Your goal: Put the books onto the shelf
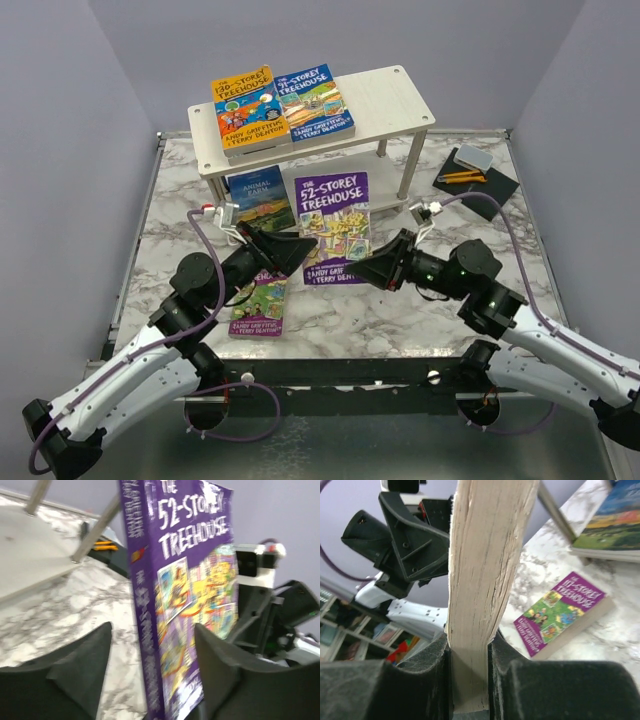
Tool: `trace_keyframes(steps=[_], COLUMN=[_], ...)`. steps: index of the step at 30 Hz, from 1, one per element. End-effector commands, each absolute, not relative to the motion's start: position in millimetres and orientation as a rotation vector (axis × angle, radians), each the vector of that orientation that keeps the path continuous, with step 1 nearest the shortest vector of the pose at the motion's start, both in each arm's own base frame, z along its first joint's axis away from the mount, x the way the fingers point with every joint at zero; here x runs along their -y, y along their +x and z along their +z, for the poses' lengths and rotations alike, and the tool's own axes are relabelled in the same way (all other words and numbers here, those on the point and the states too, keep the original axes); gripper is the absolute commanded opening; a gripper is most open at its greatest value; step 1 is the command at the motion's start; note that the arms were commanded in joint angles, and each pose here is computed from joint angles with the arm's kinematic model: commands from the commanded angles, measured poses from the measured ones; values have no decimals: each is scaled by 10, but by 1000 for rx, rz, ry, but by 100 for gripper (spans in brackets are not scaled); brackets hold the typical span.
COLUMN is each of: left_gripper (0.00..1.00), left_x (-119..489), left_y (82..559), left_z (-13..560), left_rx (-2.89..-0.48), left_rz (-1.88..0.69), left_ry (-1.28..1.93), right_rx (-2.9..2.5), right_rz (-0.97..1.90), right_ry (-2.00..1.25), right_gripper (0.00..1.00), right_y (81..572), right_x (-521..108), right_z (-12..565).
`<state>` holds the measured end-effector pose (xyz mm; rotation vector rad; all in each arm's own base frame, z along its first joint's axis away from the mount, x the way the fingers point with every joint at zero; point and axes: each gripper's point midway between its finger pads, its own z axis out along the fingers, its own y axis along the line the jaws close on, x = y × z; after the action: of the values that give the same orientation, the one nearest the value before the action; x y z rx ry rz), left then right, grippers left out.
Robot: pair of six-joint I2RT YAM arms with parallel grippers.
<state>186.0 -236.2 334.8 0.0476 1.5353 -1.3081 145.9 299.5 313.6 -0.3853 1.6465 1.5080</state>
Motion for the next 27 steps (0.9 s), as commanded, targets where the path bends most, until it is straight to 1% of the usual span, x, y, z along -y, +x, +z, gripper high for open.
trace_keyframes(steps=[1,3,6,11,17,21,27], left_gripper=[80,91,99,99,99,99,99], left_x=[2152,2085,1971,1815,1736,1765,1857], left_y=[1994,2017,2057,2100,2108,2100,2031], left_z=[3161,3080,2949,2763,2628,2564,2470], left_rx=[-1594,-1621,-1670,-1748,-1812,-1834,-1857], left_rz=[-1137,-1075,-970,-810,-696,-681,-713], left_ry=[-8,-10,-7,23,93,140,220], right_rx=[-1567,-1574,-1582,-1595,-1619,-1627,-1619], right_rz=[1329,1259,1173,1014,838,754,730], right_ry=[-315,-299,-282,-282,-367,-421,-453], right_gripper=[1,1,1,1,0,1,1], right_y=[1601,1647,1714,1902,2214,2415,2710], right_x=[-2698,-2600,-2490,-2403,-2537,-2663,-2809], right_z=[3482,3518,3586,3824,4167,4413,4726])
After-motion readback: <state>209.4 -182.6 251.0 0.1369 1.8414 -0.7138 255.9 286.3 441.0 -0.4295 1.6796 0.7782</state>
